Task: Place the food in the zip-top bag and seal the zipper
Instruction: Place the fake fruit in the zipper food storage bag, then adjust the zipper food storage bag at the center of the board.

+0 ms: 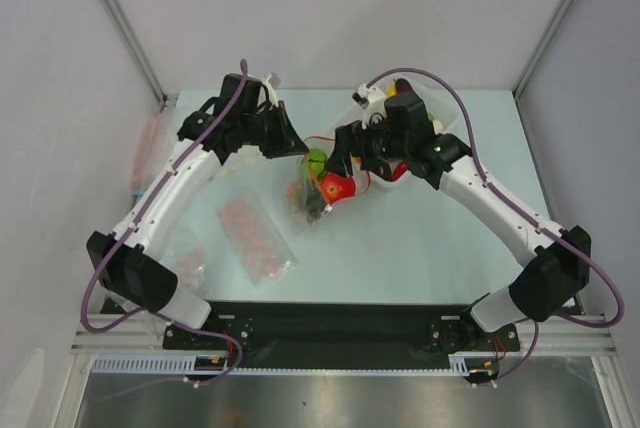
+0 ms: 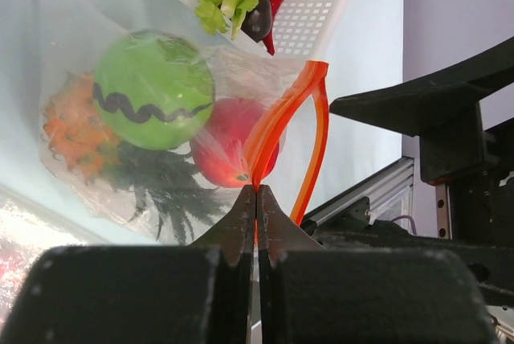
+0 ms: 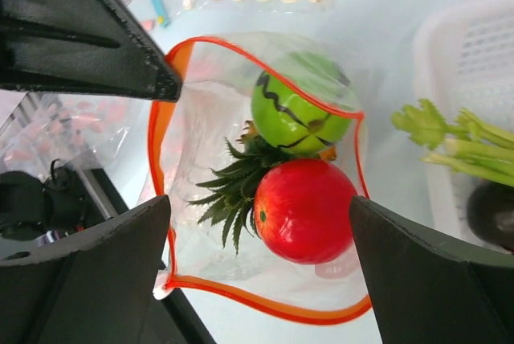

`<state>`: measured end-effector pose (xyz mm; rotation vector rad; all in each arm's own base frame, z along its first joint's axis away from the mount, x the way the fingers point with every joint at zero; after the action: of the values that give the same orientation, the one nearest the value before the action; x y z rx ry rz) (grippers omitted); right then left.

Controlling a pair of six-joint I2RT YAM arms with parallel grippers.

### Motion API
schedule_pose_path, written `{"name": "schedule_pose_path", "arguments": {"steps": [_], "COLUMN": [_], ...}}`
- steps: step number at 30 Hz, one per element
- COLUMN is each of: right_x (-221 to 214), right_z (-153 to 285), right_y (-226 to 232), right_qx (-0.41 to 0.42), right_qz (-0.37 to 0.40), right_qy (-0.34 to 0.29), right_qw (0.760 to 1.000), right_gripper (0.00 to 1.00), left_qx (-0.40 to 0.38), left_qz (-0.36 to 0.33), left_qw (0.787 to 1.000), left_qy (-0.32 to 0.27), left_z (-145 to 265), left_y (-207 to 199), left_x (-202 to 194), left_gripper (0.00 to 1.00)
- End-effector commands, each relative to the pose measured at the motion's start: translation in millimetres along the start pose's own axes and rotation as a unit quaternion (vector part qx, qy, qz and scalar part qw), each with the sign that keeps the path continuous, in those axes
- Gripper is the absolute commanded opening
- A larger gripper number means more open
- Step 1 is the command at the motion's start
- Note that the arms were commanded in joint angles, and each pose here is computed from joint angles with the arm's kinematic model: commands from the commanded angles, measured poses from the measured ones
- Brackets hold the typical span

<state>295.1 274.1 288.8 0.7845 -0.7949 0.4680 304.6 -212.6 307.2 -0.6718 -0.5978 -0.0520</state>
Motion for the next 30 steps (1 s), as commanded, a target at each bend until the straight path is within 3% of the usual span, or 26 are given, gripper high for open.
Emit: {"name": "schedule_pose_path", "arguments": {"steps": [1, 5, 12, 14, 23, 25, 26, 28, 30], "right_x": [21.4, 7.9, -19.8, -23.5, -25.4, -26.5, -25.0, -17.3, 6.5], "right_z": [21.9, 29.6, 27.2, 25.9, -4.2, -7.1, -6.5, -4.8, 2.6], "right_y": [0.8, -13.7, -42.4, -53.0, -61.7, -61.5, -60.4, -56.9, -46.5], "right_qx": [-0.046, -0.105, -0.167, -0.186, -0.172, -0.166, -0.164, -0.159, -0.148], "right_qz": [0.000, -0.025, -0.061, -0.092, -0.122, -0.123, -0.122, -0.118, -0.103], "right_qy": [-0.037, -0.011, 0.013, 0.029, 0.069, 0.075, 0.074, 0.065, 0.031], "right_qw": [0.998, 0.994, 0.984, 0.978, 0.975, 0.976, 0.976, 0.978, 0.983], "right_gripper": [0.98, 0.81, 0.70, 0.63, 0.47, 0.38, 0.23, 0.03, 0.00], "left_qx": [-0.019, -0.019, -0.016, -0.014, -0.009, -0.008, -0.007, -0.006, 0.002], "left_qz": [-0.004, -0.002, -0.001, 0.000, -0.004, -0.004, -0.004, -0.004, -0.005], "left_qw": [0.999, 0.999, 0.999, 0.999, 0.999, 0.999, 0.999, 0.999, 0.999], "left_qy": [-0.034, -0.034, -0.033, -0.032, -0.037, -0.038, -0.040, -0.040, -0.038], "left_z": [13.9, 13.4, 12.1, 12.1, 14.7, 15.1, 16.4, 18.2, 20.3], "left_y": [-12.8, -12.3, -10.4, -9.9, -9.2, -8.8, -8.9, -9.0, -7.0], "left_x": [17.1, 16.3, 16.1, 15.5, 17.7, 18.2, 19.1, 19.7, 19.1], "left_gripper": [0.00, 0.00, 0.00, 0.00, 0.00, 0.00, 0.00, 0.00, 0.00]}}
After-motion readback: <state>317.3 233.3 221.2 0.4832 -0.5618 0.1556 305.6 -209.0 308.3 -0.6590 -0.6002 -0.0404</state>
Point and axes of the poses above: each gripper's point midway between its finger pads, its own z axis back along the fingers, its own y axis along the line the jaws close on, x = y × z, the point moved 4 cm from there along z, back along the fingers, and after that the axes turned 6 degrees about -z, right-handed, at the moved point
